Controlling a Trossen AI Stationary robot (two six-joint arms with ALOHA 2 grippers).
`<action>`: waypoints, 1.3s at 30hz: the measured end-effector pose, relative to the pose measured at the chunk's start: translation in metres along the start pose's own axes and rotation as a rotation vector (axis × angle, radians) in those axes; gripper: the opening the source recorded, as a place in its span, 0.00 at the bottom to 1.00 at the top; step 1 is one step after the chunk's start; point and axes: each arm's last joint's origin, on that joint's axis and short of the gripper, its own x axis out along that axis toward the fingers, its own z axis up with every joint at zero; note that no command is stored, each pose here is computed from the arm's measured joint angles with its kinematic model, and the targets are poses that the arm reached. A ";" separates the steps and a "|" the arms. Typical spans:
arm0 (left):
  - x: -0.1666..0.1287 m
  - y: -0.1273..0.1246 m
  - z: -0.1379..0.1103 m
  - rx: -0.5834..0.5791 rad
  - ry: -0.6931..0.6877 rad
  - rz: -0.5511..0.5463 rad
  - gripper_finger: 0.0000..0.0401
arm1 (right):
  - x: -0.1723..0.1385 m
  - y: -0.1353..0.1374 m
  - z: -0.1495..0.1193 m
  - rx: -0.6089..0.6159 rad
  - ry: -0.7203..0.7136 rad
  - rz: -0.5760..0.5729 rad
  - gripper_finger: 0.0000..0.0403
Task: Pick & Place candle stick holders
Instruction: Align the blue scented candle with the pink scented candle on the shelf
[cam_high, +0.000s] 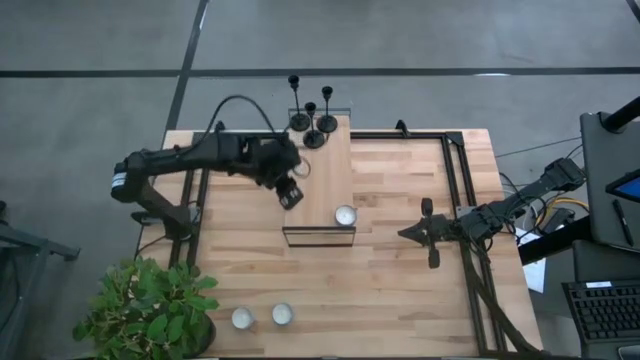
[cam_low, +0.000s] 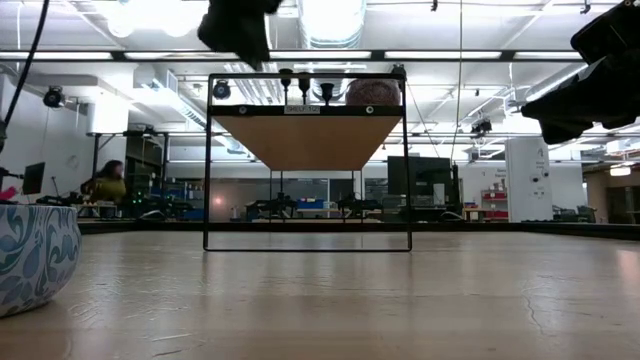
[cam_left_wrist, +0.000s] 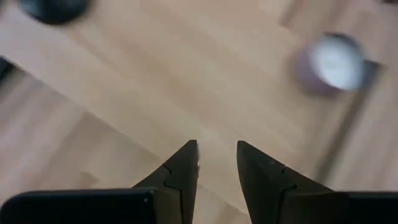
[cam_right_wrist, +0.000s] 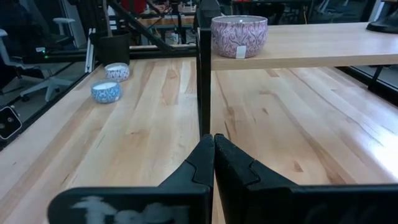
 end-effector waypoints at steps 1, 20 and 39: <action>-0.002 -0.008 -0.004 -0.003 0.000 -0.020 0.27 | 0.000 0.000 0.000 0.001 0.000 0.000 0.02; -0.026 -0.166 -0.131 0.438 0.085 -0.347 0.27 | 0.000 0.000 0.000 0.221 0.000 0.000 0.02; 0.064 -0.213 -0.183 0.519 0.219 -0.110 0.27 | 0.000 0.000 0.001 0.117 -0.007 0.001 0.02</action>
